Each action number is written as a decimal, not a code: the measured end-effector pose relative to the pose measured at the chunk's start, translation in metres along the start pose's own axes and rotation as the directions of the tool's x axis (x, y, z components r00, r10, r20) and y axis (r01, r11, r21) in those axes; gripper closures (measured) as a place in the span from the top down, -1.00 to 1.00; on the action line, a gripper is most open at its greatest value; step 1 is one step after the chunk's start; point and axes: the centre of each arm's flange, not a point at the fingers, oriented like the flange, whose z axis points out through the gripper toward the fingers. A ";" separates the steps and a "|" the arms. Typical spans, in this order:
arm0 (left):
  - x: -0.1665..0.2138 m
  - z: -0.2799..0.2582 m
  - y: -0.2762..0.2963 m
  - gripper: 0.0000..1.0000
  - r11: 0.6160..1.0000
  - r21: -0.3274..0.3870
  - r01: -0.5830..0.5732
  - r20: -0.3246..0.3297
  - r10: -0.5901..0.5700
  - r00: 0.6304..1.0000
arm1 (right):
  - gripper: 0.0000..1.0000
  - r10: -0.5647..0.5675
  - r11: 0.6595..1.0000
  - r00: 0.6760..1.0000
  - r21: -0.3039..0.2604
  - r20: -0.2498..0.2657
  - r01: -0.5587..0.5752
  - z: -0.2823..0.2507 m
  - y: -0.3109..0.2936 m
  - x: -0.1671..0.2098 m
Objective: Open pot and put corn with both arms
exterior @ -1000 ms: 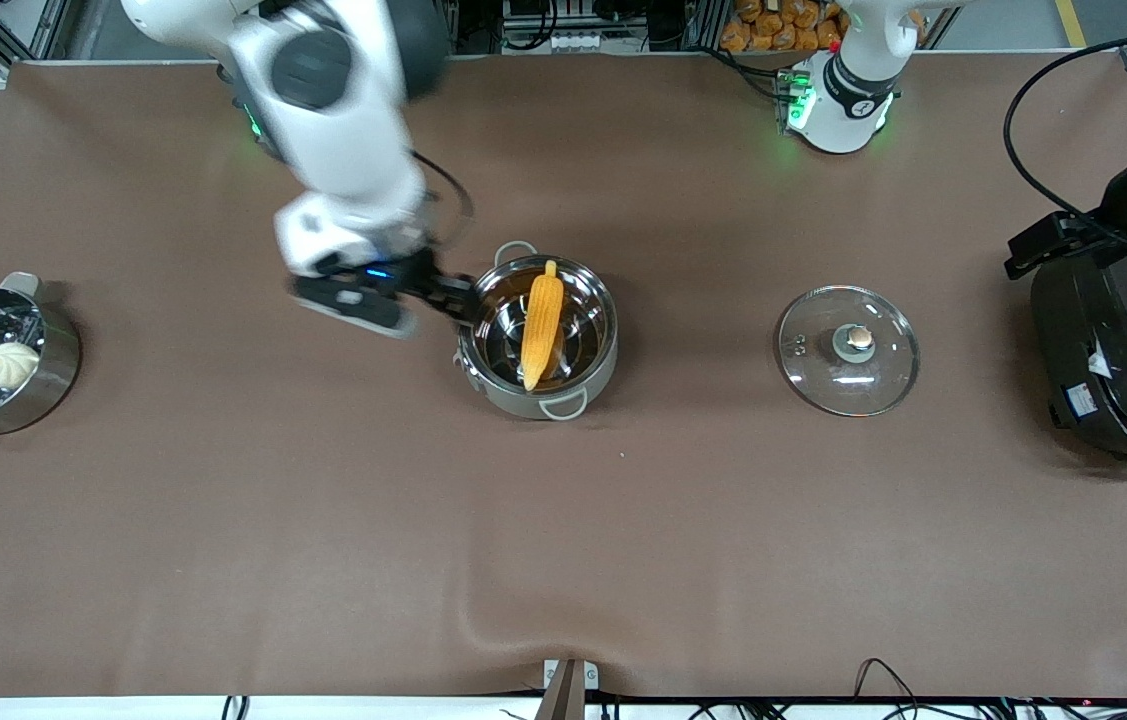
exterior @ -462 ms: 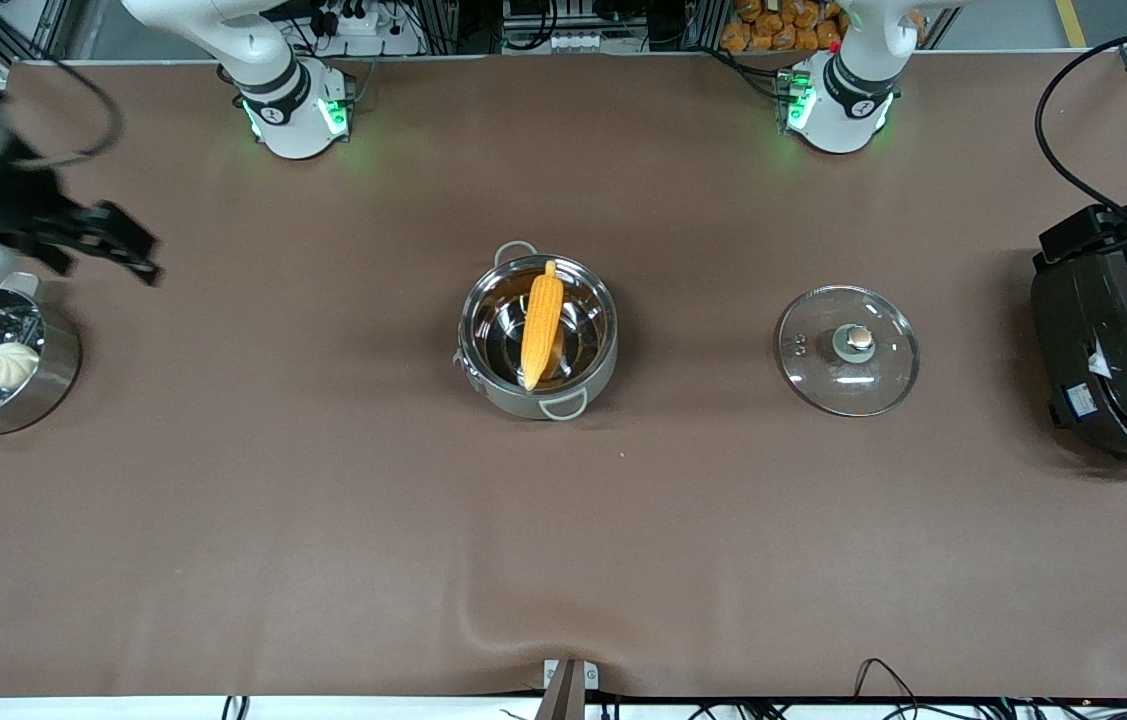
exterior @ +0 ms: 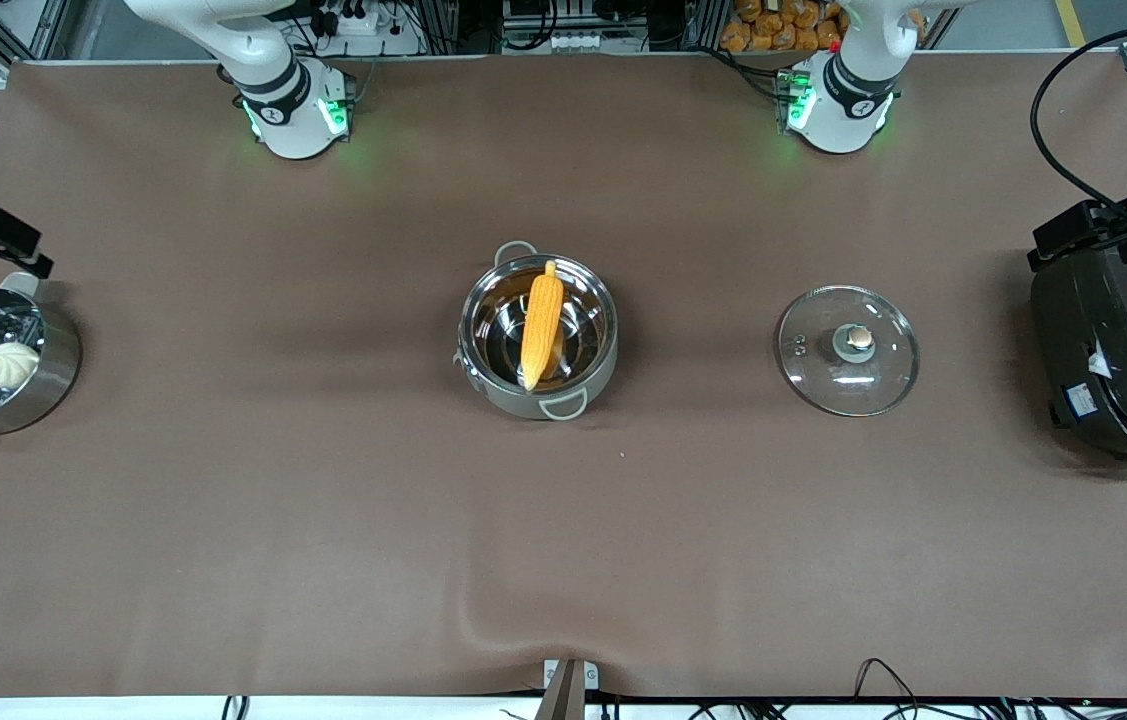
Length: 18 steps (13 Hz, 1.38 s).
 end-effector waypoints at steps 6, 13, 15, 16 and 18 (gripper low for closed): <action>0.001 0.002 0.002 1.00 1.000 0.001 -0.004 0.005 0.004 1.000 | 1.00 0.004 1.000 1.000 0.004 -0.015 -0.004 0.024 0.005 0.005; 0.000 0.002 0.004 1.00 1.000 0.001 -0.007 0.007 0.007 1.000 | 1.00 -0.002 1.000 1.000 0.006 0.002 0.002 0.032 -0.028 0.004; -0.001 0.002 0.003 1.00 1.000 0.003 -0.006 0.021 0.006 1.000 | 1.00 -0.008 1.000 1.000 0.003 0.015 0.008 0.033 -0.036 0.002; -0.003 0.003 0.002 1.00 1.000 0.004 -0.005 0.033 0.005 0.999 | 1.00 -0.007 1.000 1.000 -0.003 0.024 0.007 0.034 -0.038 0.001; -0.006 0.003 0.001 1.00 1.000 0.010 -0.003 0.054 0.003 0.999 | 1.00 0.014 1.000 0.999 -0.013 0.048 -0.013 0.036 -0.038 -0.002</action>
